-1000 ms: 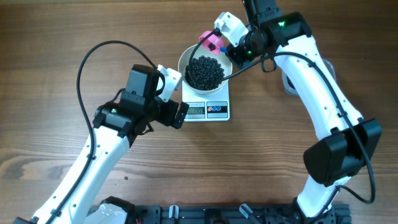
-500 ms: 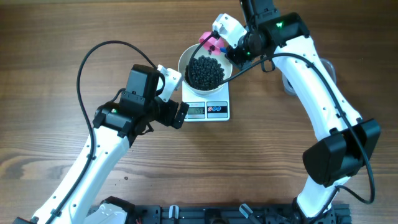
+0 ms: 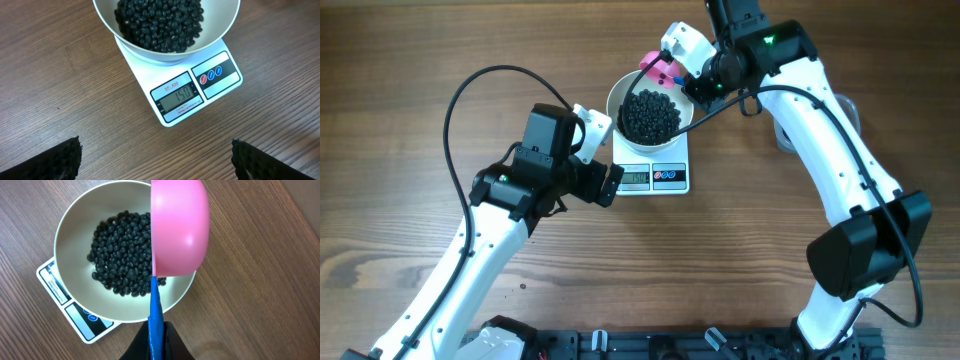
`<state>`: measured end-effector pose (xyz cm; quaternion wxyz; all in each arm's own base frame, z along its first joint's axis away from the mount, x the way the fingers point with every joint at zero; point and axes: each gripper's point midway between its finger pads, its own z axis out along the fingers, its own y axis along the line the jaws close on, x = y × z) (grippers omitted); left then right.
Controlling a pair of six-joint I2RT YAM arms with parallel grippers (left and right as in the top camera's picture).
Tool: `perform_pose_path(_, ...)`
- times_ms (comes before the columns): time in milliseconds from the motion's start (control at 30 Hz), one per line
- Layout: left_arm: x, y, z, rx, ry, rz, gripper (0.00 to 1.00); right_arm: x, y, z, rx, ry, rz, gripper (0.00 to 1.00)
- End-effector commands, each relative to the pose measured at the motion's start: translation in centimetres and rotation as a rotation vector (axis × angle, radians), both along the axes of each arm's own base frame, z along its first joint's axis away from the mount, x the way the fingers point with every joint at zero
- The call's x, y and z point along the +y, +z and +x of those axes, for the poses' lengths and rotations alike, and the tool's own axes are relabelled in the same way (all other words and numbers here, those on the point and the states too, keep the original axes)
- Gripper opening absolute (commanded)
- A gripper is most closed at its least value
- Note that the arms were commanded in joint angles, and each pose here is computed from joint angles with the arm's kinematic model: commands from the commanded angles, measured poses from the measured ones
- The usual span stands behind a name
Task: Scoop item into bowl and weigh 150g on scale
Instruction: 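Tip the scoop over the bowl to pour beans in, then carry the scoop back toward the bean tub with the right gripper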
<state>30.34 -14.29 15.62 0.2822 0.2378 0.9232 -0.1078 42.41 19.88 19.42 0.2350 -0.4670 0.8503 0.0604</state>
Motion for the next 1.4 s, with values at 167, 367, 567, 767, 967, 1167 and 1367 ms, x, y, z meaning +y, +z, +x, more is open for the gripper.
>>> perform_pose_path(167, 0.3, 0.1, 0.0, -0.011, -0.001, 0.009, 1.00, 0.7, 0.4, 0.2, -0.004, 0.017, 0.021, 0.04)
perform_pose_path(367, 0.3, 0.1, 0.0, -0.011, -0.001, 0.009, 1.00, 0.8, 0.4, 0.1, 0.000, 0.020, 0.029, 0.04)
perform_pose_path(567, 0.3, 0.1, 0.0, -0.011, -0.001, 0.009, 1.00, 1.0, 0.6, -0.1, 0.041, -0.007, 0.095, 0.04)
perform_pose_path(767, 0.3, 0.1, 0.0, -0.011, -0.001, 0.009, 1.00, -0.2, 2.1, 0.1, 0.140, -0.050, 0.334, 0.04)
perform_pose_path(967, 0.3, 0.1, 0.0, -0.011, -0.001, 0.009, 1.00, -2.1, 3.6, 0.7, 0.187, -0.089, 0.492, 0.04)
perform_pose_path(1167, 0.3, 0.1, 0.0, -0.011, -0.001, 0.009, 1.00, -4.9, 5.5, 1.5, 0.225, -0.152, 0.658, 0.04)
perform_pose_path(1367, 0.3, 0.1, 0.0, -0.011, -0.001, 0.008, 1.00, -7.5, 7.1, 2.0, 0.253, -0.206, 0.793, 0.04)
